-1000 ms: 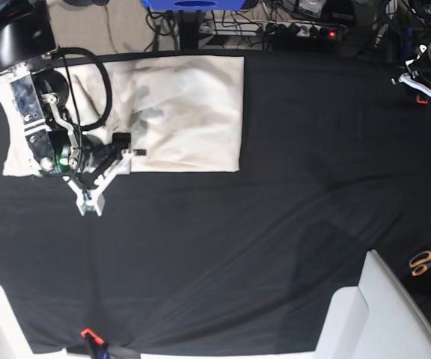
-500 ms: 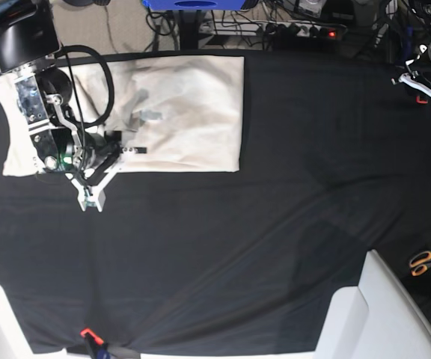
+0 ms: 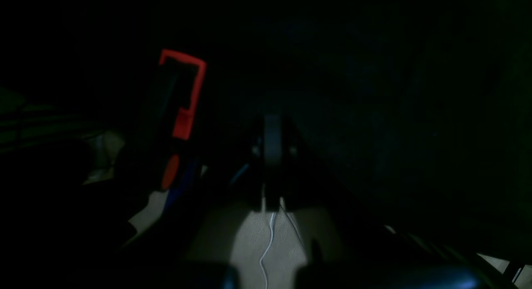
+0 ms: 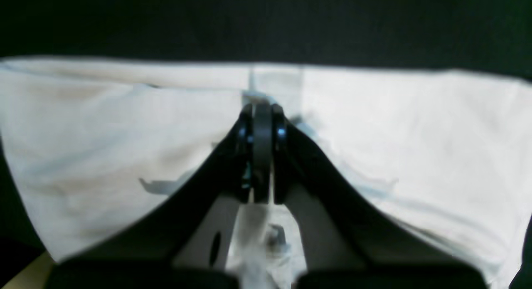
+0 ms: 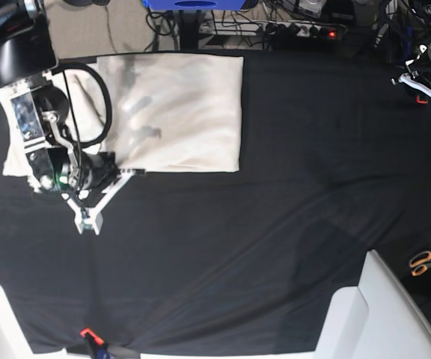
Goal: Fold the T-shirt properly
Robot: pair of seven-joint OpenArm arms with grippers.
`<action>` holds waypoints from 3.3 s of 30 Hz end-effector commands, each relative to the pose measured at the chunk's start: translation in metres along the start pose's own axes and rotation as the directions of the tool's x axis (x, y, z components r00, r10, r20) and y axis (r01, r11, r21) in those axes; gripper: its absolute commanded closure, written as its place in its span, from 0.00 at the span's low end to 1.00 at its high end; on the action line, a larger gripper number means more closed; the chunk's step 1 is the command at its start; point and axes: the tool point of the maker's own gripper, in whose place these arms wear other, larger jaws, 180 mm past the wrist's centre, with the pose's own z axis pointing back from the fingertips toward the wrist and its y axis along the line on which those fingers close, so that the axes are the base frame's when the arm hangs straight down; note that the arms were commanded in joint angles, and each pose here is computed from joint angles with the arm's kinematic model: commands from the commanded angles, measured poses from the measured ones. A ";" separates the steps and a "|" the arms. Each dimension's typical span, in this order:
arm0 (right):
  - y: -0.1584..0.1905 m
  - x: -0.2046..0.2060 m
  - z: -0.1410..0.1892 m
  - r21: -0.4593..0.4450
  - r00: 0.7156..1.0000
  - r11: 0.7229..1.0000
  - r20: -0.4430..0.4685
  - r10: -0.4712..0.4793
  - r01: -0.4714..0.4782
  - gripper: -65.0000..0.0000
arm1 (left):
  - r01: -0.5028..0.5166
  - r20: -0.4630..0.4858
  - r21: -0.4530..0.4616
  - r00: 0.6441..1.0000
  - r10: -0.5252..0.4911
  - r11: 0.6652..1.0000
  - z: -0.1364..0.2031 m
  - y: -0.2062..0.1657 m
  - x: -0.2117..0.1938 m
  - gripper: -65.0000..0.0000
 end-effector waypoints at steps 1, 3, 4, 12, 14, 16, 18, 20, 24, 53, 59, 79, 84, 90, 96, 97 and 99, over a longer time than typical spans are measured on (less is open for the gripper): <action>-0.005 0.014 0.006 -0.010 0.999 1.000 0.039 0.009 -0.008 0.99 | 0.014 0.032 0.012 0.999 -0.014 1.000 0.005 0.006 0.013 1.00; -0.006 0.013 0.004 -0.013 0.999 1.000 0.031 0.008 -0.007 0.99 | 0.014 0.032 0.012 0.999 -0.014 1.000 0.005 0.006 0.013 1.00; -0.007 0.010 0.001 -0.017 1.000 1.000 0.022 0.005 -0.004 0.99 | 0.014 0.032 0.012 0.999 -0.014 1.000 0.005 0.006 0.013 1.00; -0.028 0.005 -0.011 -0.063 1.000 0.998 0.016 -0.005 0.006 0.99 | 0.017 0.035 0.012 0.999 -0.017 1.000 0.004 0.006 0.015 1.00; -0.029 0.007 -0.011 -0.066 1.000 0.998 0.027 -0.004 0.006 0.99 | 0.017 0.035 0.012 0.999 -0.017 1.000 0.004 0.006 0.015 1.00; -0.036 0.007 -0.011 -0.081 1.000 0.997 0.028 -0.001 0.004 0.99 | 0.017 0.035 0.012 0.999 -0.017 1.000 0.004 0.006 0.015 1.00; -0.039 0.010 -0.012 -0.088 0.999 0.996 0.038 -0.003 0.006 0.97 | 0.016 0.036 0.011 0.999 -0.017 1.000 0.004 0.006 0.015 1.00; -0.040 0.008 -0.013 -0.088 1.000 0.996 0.028 -0.008 0.011 0.93 | 0.015 0.036 0.010 0.999 -0.016 1.000 0.004 0.005 0.015 1.00; -0.027 0.005 -0.013 -0.060 1.000 0.998 0.009 -0.014 0.015 0.73 | 0.014 0.037 0.009 0.999 -0.014 1.000 0.004 0.005 0.015 1.00; -0.199 -0.057 0.077 0.140 0.941 0.984 0.303 -0.152 0.114 0.19 | 0.014 0.037 0.007 0.999 -0.014 1.000 0.003 0.004 0.015 1.00; -0.245 -0.100 0.048 0.156 0.920 0.938 0.198 -0.338 0.310 0.19 | 0.015 0.029 0.010 0.999 -0.016 1.000 0.004 0.005 0.011 1.00; -0.178 -0.107 0.017 0.259 0.970 0.943 0.066 -0.233 0.208 0.19 | 0.014 0.027 0.009 1.000 -0.015 1.000 0.004 0.005 0.010 1.00; -0.166 -0.107 0.018 0.270 0.978 0.945 0.046 -0.204 0.184 0.21 | 0.014 0.027 0.009 1.000 -0.015 1.000 0.004 0.005 0.010 1.00; -0.163 -0.106 0.016 0.274 0.978 0.944 0.046 -0.206 0.186 0.52 | 0.014 0.025 0.009 1.000 -0.014 1.000 0.004 0.005 0.009 1.00; -0.168 -0.092 0.017 0.269 0.972 0.946 0.101 -0.213 0.179 0.75 | -0.022 -0.016 0.002 1.000 0.022 1.000 -0.004 0.007 -0.006 1.00; -0.170 -0.092 0.016 0.256 0.974 0.951 0.101 -0.203 0.172 0.82 | -0.025 -0.021 0.002 0.999 0.025 1.000 -0.005 0.007 -0.008 1.00; -0.175 -0.089 0.014 0.220 0.981 0.965 0.090 -0.169 0.146 0.96 | -0.025 -0.024 0.003 0.999 0.025 1.000 -0.005 0.008 -0.009 1.00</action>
